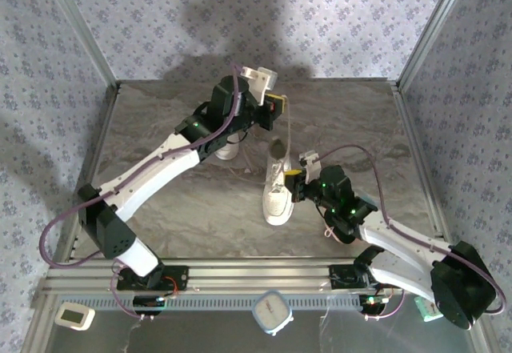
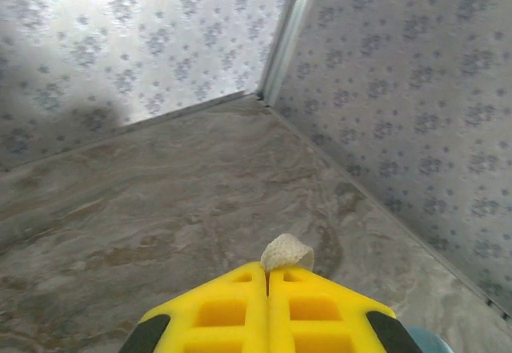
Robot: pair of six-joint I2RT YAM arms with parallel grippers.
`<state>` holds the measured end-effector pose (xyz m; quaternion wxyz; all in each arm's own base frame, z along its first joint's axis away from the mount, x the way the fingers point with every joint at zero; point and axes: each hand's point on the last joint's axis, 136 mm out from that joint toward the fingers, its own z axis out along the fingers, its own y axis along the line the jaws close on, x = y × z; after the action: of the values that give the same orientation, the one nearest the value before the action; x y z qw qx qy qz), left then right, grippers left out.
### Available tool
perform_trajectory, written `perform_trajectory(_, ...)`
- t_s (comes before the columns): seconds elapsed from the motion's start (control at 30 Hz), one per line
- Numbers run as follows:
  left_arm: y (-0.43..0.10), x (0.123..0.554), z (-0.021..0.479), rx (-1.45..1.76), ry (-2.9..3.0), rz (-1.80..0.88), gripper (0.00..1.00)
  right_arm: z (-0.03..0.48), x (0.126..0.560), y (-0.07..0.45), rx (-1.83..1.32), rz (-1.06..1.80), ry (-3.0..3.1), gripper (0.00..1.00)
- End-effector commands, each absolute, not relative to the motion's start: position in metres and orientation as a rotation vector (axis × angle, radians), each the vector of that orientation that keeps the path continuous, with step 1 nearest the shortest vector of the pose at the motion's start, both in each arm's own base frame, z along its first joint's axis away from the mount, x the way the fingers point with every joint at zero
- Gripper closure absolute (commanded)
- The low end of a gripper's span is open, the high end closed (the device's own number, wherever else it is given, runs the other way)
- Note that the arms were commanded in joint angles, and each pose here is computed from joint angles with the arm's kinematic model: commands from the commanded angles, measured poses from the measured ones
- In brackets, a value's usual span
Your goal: Tie the shoes
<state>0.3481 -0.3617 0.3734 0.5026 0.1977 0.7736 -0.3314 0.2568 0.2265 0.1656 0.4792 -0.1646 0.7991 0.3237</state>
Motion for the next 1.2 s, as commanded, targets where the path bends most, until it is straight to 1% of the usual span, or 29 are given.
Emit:
perform_trajectory(0.0,-0.331,0.374,0.391,0.281,1.825,-0.769,1.0,0.169,0.26,0.22,-0.401,0.74,1.918,1.0)
perform_trajectory(0.13,-0.315,0.389,0.396,0.23,1.811,-0.755,1.0,0.166,0.26,0.22,-0.398,0.734,1.931,1.0)
perform_trajectory(0.37,-0.328,0.403,0.403,0.281,1.821,-0.76,1.0,0.166,0.256,0.223,-0.43,0.732,1.914,1.0)
perform_trajectory(0.53,-0.351,0.415,0.397,0.354,1.858,-0.778,1.0,0.17,0.247,0.232,-0.53,0.749,1.863,1.0)
perform_trajectory(0.67,-0.379,0.416,0.396,0.45,1.876,-0.872,1.0,0.174,0.243,0.233,-0.58,0.74,1.829,1.0)
perform_trajectory(0.77,-0.407,0.407,0.387,0.567,1.902,-0.94,1.0,0.175,0.242,0.232,-0.598,0.724,1.817,1.0)
perform_trajectory(0.93,-0.45,0.387,0.37,0.731,1.933,-0.95,1.0,0.176,0.239,0.234,-0.621,0.73,1.806,1.0)
perform_trajectory(1.17,-0.485,0.383,0.329,0.822,2.043,-0.999,1.0,0.179,0.231,0.241,-0.678,0.77,1.772,1.0)
